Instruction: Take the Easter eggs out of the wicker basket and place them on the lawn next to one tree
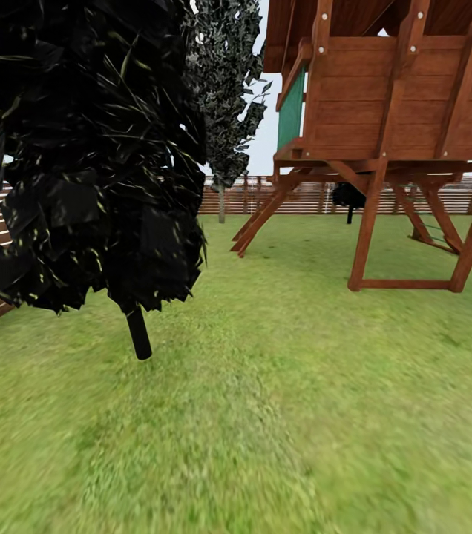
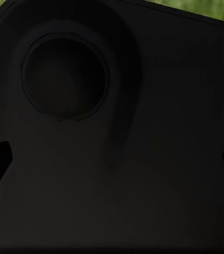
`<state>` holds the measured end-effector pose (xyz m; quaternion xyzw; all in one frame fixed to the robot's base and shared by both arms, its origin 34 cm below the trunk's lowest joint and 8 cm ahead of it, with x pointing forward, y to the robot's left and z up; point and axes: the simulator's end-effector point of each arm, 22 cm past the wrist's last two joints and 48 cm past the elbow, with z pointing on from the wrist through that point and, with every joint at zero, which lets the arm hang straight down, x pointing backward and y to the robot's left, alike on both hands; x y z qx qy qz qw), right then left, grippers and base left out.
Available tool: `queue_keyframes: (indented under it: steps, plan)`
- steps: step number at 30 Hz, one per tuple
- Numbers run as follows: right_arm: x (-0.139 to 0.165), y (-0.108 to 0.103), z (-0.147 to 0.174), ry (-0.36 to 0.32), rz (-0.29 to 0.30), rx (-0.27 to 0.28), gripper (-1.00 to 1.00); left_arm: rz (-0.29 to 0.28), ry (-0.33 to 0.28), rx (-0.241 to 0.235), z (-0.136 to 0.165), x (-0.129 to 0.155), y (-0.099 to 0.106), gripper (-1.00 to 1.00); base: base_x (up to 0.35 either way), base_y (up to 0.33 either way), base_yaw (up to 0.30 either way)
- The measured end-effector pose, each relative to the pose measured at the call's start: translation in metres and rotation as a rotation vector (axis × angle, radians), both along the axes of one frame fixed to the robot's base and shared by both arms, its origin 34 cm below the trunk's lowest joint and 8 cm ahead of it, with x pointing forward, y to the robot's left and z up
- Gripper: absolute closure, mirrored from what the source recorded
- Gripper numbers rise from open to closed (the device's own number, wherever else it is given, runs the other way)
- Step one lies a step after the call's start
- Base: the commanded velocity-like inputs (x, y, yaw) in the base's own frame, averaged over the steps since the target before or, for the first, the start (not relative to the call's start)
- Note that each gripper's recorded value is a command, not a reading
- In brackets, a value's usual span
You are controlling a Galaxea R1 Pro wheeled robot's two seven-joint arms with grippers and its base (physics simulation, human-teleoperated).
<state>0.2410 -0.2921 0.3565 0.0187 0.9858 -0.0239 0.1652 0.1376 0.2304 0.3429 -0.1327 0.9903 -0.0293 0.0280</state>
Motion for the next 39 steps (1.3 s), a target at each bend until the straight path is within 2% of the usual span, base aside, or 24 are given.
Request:
queue_keyframes:
  steps: [7, 19, 39]
  plan:
    - [-0.0001, -0.0003, 0.0, 0.0, 0.001, -0.001, -1.0, 0.0, 0.0, 0.0, 0.0, 0.0, 0.0, -1.0, 0.309, -0.151, 0.067]
    - [-0.0003, -0.001, 0.0, 0.0, 0.001, -0.002, -1.0, 0.0, 0.0, -0.001, 0.0, 0.0, -0.0001, -1.0, 0.303, -0.163, 0.192]
    - [-0.0003, 0.0001, -0.0001, 0.0, 0.001, 0.0, -1.0, 0.0, -0.001, -0.002, 0.0, 0.0001, -0.0005, -1.0, 0.294, -0.174, 0.012]
